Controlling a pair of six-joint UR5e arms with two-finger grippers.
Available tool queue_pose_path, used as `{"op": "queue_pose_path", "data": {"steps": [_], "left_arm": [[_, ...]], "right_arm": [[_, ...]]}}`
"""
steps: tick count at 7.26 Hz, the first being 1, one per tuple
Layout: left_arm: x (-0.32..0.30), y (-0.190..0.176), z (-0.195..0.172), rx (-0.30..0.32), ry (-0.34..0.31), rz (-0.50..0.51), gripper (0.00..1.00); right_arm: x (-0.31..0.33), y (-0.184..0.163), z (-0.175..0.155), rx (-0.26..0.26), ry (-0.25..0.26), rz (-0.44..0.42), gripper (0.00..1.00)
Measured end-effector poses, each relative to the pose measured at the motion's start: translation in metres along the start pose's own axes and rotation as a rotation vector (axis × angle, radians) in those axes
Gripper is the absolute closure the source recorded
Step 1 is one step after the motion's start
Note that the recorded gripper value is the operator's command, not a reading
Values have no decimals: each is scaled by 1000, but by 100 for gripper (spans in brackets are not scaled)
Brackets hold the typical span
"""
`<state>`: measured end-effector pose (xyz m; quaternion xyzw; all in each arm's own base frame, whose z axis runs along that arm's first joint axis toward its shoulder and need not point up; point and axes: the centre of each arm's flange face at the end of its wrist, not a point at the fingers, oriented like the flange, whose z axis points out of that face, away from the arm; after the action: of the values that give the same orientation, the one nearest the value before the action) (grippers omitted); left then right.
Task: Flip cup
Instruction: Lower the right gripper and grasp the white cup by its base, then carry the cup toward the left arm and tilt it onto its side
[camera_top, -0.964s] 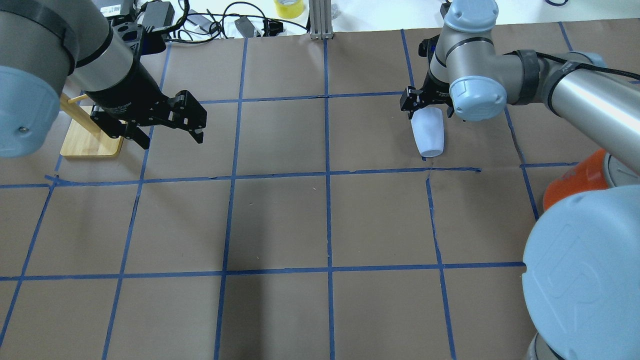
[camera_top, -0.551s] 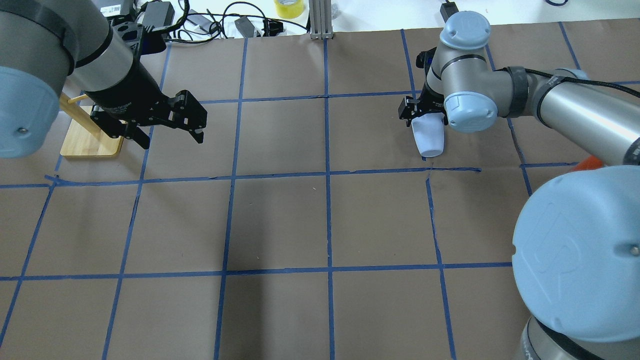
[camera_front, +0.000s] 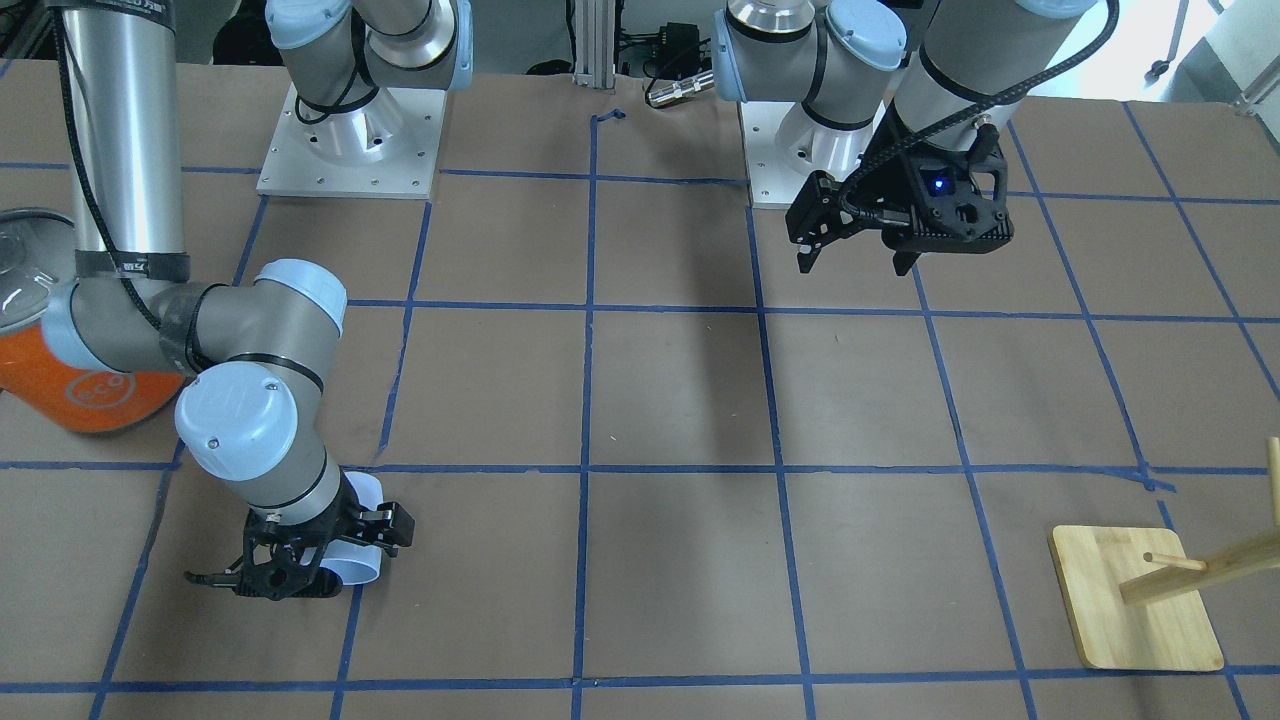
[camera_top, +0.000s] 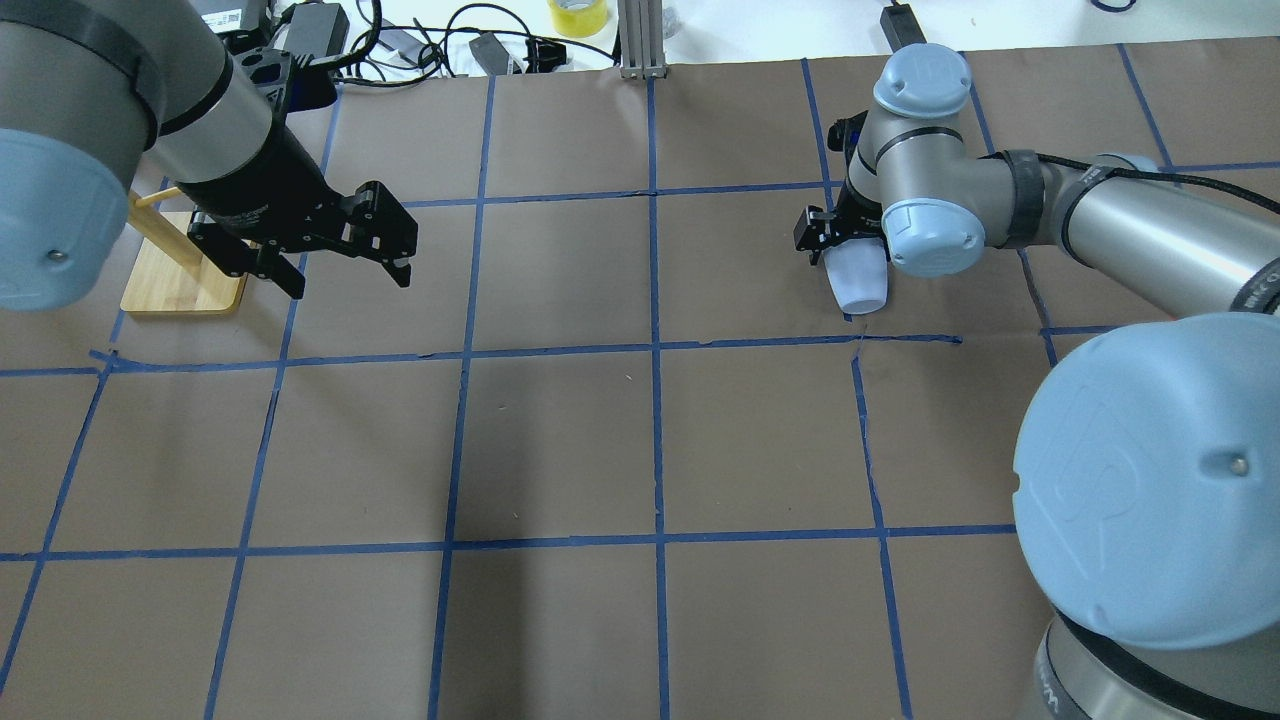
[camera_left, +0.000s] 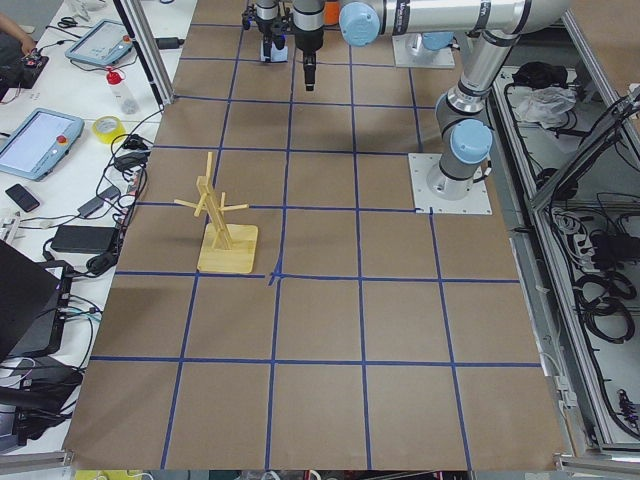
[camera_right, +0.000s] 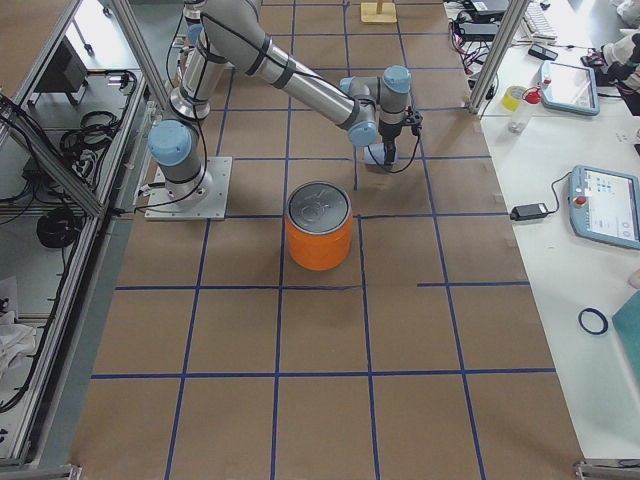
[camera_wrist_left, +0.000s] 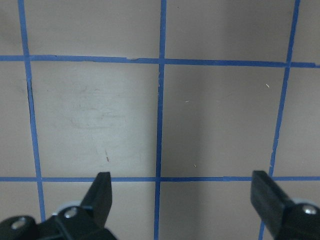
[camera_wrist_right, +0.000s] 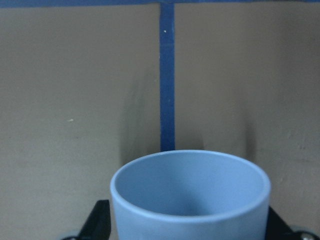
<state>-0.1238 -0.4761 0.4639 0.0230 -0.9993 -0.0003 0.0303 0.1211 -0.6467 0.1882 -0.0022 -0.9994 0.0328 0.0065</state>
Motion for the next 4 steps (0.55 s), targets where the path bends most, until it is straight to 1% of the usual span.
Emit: {"op": "queue_pose_path", "data": {"steps": [1,2,4], "left_arm": [[0,0,0,2,1,0,0],[0,0,-1,4,-2,1,0],[-1,1,-3,9,-13,10,0]], "right_arm": [[-1,2,1,-8,1,-3,98],[-2,5,0,-11,1,-5,100],[-13,7,-17,15,-9,-23,100]]}}
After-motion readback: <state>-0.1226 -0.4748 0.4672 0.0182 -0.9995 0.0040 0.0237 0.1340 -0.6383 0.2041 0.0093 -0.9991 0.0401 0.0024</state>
